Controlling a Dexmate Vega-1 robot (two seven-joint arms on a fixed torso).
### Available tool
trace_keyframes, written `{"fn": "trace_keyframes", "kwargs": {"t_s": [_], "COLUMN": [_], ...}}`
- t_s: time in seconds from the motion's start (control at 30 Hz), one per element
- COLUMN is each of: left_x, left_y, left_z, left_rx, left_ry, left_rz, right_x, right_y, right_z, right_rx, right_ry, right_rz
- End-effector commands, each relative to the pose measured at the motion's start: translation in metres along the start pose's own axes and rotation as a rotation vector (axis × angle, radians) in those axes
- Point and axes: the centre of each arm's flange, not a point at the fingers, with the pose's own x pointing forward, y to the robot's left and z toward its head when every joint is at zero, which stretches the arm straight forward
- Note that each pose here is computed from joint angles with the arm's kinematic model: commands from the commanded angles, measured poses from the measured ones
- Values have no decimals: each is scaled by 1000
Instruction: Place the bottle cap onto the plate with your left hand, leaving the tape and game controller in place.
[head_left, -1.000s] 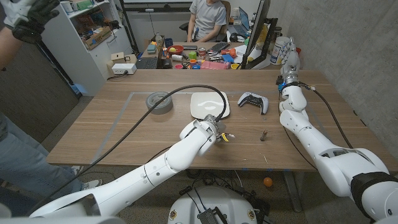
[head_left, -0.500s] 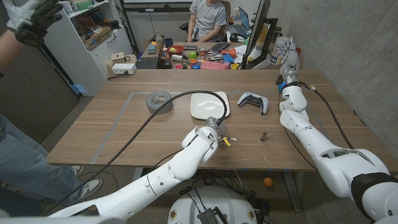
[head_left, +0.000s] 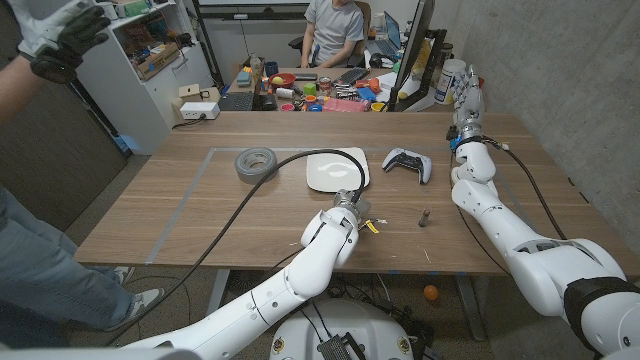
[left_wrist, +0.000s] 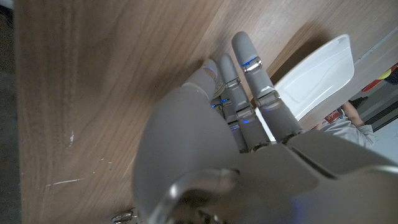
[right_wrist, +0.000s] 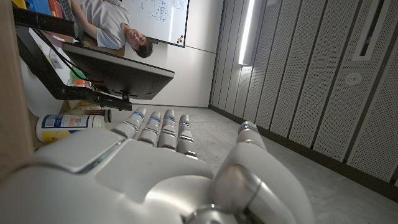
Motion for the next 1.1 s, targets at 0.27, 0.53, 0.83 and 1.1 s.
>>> {"fn": "trace_keyframes", "kwargs": {"t_s": [0.27, 0.53, 0.83, 1.1], "left_x": [5, 0, -10, -16], "left_y": [14, 23, 28, 30], "left_z": [5, -8, -22, -30], "left_rx": [-75, -93, -100, -101], "left_ry": [-4, 15, 35, 38], "left_rz": [20, 41, 84, 114], "right_x": [-1, -2, -5, -11], "right_y": [-14, -3, 9, 17], "right_z": [4, 5, 12, 18], "right_rx": [-14, -25, -36, -48], "right_ry": [12, 22, 20, 18], "right_rz": [2, 25, 35, 38]}}
